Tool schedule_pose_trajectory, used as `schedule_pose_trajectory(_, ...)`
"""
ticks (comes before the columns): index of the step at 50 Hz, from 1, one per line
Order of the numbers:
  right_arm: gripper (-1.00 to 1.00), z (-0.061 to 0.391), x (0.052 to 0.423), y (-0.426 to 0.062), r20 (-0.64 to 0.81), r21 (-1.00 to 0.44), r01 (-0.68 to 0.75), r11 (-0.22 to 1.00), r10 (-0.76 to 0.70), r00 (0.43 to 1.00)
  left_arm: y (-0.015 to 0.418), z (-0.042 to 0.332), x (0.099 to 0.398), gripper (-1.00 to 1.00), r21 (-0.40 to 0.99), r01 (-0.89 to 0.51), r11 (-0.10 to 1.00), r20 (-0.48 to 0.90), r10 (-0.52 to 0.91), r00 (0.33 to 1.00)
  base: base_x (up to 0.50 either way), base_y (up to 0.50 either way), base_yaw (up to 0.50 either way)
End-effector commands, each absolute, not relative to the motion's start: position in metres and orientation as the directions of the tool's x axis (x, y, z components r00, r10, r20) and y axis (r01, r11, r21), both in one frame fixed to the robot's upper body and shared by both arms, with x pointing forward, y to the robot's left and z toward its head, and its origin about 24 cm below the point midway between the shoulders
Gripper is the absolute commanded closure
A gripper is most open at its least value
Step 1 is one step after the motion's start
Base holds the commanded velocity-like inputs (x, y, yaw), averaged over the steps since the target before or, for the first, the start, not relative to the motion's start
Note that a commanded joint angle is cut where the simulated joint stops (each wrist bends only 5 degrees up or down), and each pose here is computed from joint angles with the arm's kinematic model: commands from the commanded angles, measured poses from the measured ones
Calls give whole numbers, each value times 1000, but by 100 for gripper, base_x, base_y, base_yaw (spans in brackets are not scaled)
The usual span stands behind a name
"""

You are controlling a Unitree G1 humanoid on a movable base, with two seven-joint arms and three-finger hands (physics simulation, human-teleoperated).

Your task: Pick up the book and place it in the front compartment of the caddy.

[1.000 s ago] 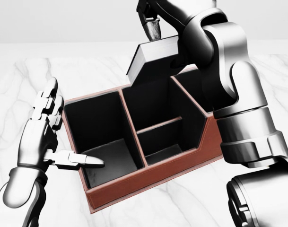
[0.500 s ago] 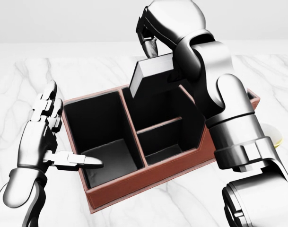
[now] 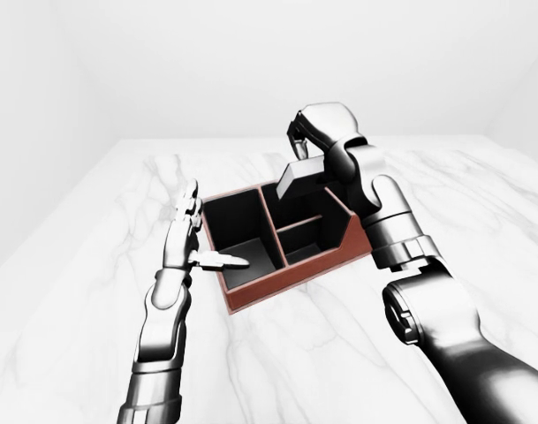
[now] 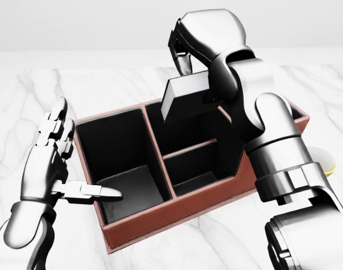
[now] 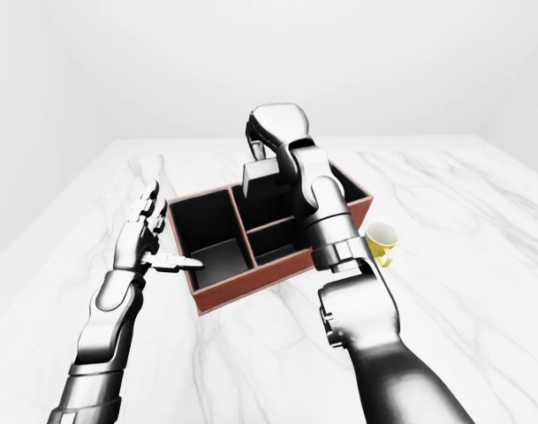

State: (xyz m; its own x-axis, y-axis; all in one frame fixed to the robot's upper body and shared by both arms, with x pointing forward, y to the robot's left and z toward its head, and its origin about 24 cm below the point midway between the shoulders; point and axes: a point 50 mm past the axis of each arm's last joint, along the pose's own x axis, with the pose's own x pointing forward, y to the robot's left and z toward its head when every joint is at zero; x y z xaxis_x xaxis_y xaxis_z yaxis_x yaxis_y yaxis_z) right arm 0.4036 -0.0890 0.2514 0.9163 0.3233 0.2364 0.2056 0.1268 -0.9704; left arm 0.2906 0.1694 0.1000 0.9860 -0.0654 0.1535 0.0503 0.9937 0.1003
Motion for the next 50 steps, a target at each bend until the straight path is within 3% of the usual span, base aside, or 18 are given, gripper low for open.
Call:
schedule_pose_trajectory(1,100,255,404,-90,276,-960,244,138,311,909,170,101,290,-100,101,48,994,157,-63,985,0,0,0)
schedule_pose_trajectory(50,100,220,425,-86,248,-968,233,88,251,935,176,98,284,-100,86,33,996,151,-46,987,0,0,0)
